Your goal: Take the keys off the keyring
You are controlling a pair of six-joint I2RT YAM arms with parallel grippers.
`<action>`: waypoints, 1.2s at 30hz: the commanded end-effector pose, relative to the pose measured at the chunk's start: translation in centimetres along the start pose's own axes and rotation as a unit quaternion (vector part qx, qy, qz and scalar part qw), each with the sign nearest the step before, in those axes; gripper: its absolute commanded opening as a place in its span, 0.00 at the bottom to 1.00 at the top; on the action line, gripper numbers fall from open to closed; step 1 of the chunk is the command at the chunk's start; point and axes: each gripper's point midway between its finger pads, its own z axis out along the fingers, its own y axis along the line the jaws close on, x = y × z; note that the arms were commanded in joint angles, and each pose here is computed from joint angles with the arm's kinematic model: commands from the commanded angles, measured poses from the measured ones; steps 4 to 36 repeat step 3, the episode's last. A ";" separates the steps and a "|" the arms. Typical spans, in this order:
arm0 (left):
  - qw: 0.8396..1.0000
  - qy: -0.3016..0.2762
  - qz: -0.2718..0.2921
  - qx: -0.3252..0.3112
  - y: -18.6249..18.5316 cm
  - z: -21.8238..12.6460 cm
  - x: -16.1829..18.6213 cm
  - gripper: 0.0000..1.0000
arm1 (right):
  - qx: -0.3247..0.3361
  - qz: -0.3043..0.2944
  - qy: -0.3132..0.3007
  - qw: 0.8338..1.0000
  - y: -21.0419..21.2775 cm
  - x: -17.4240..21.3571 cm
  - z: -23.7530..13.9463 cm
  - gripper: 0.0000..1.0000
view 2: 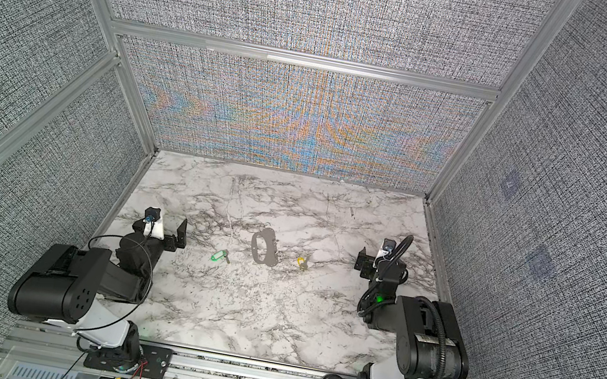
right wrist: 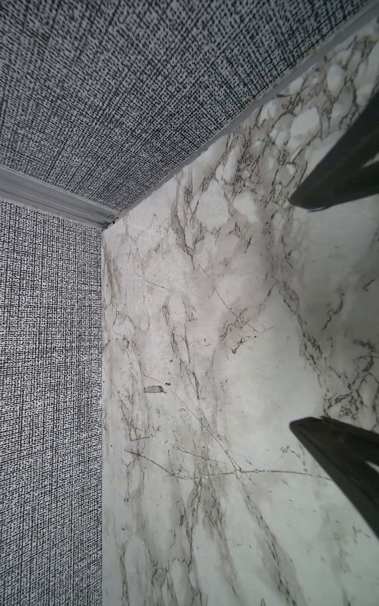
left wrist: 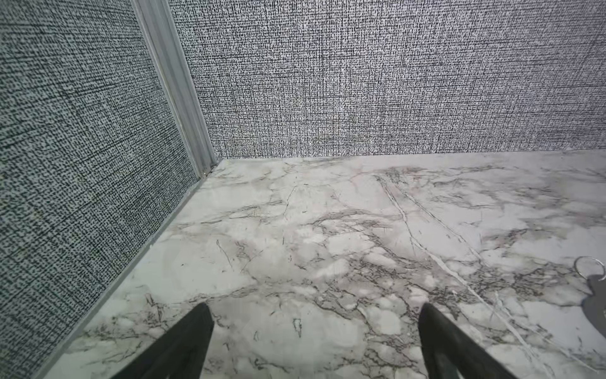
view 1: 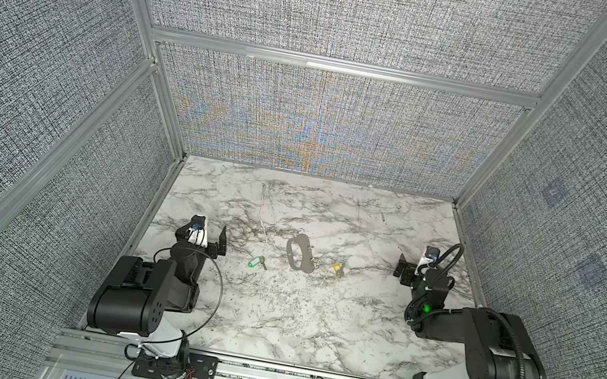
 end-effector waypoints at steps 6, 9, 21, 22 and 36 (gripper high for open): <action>1.000 -0.026 0.007 0.009 -0.3 0.0 -1.3 0.99 | -0.003 0.007 -0.004 1.000 -0.2 -0.3 0.0 0.99; 1.000 -0.026 0.007 0.009 -0.3 0.0 -1.3 0.99 | -0.003 0.007 -0.004 1.000 -0.2 -0.3 0.0 0.99; 1.000 -0.026 0.007 0.009 -0.3 0.0 -1.3 0.99 | -0.003 0.007 -0.004 1.000 -0.2 -0.3 0.0 0.99; 1.000 -0.026 0.007 0.009 -0.3 0.0 -1.3 0.99 | -0.003 0.007 -0.004 1.000 -0.2 -0.3 0.0 0.99; 1.000 -0.026 0.007 0.009 -0.3 0.0 -1.3 0.99 | -0.003 0.007 -0.004 1.000 -0.2 -0.3 0.0 0.99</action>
